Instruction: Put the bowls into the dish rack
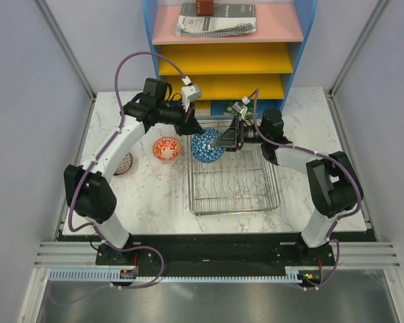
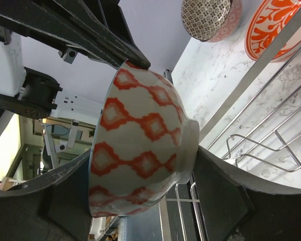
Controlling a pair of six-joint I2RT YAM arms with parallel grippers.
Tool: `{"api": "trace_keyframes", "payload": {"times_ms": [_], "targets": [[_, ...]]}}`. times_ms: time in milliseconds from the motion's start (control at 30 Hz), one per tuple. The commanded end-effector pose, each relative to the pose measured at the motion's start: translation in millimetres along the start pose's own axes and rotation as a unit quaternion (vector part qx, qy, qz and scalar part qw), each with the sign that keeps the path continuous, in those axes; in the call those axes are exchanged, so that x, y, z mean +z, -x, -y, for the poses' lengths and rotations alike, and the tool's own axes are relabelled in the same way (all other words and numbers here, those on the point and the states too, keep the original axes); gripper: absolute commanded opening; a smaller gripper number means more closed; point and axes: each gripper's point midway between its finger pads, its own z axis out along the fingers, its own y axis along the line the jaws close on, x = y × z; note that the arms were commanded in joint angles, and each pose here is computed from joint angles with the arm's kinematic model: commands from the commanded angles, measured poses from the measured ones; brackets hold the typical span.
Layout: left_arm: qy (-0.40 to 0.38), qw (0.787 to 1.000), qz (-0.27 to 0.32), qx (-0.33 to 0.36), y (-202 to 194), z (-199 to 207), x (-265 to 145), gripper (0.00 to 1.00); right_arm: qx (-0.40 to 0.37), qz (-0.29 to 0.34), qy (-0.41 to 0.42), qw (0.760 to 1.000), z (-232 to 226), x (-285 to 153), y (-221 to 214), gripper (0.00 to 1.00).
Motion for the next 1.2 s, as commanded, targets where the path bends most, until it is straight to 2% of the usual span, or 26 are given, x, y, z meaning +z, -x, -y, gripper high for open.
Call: {"api": "trace_keyframes", "payload": {"times_ms": [0,267,633,700,833,1067,1167], "targets": [[-0.019,0.999,0.038,0.021,31.5,9.7,-3.8,0.02,-0.04,0.01,0.064,0.997,-25.3,-5.3,5.7,0.76],[-0.023,0.999,0.035,0.016,27.0,8.8,-0.9,0.02,-0.037,0.025,0.098,0.994,-37.0,-13.5,7.3,0.74],[-0.025,0.999,0.028,0.008,21.1,5.2,4.2,0.02,-0.035,0.032,0.098,0.994,-32.5,-12.0,10.2,0.43],[-0.025,0.999,0.028,0.008,21.2,5.0,4.4,0.07,-0.025,0.032,0.087,0.995,-26.9,-11.0,10.1,0.36],[-0.029,0.999,0.025,0.003,18.5,5.9,6.1,0.15,-0.03,0.037,0.074,0.996,-19.2,-10.3,11.1,0.31],[-0.031,0.999,0.021,0.0,15.7,8.0,5.9,0.2,-0.02,0.046,0.038,0.998,-0.5,-9.1,12.4,0.22],[-0.033,0.999,0.018,-0.004,12.6,7.6,7.3,0.2,-0.022,0.044,0.018,0.999,9.0,-8.3,12.2,0.11]]}}
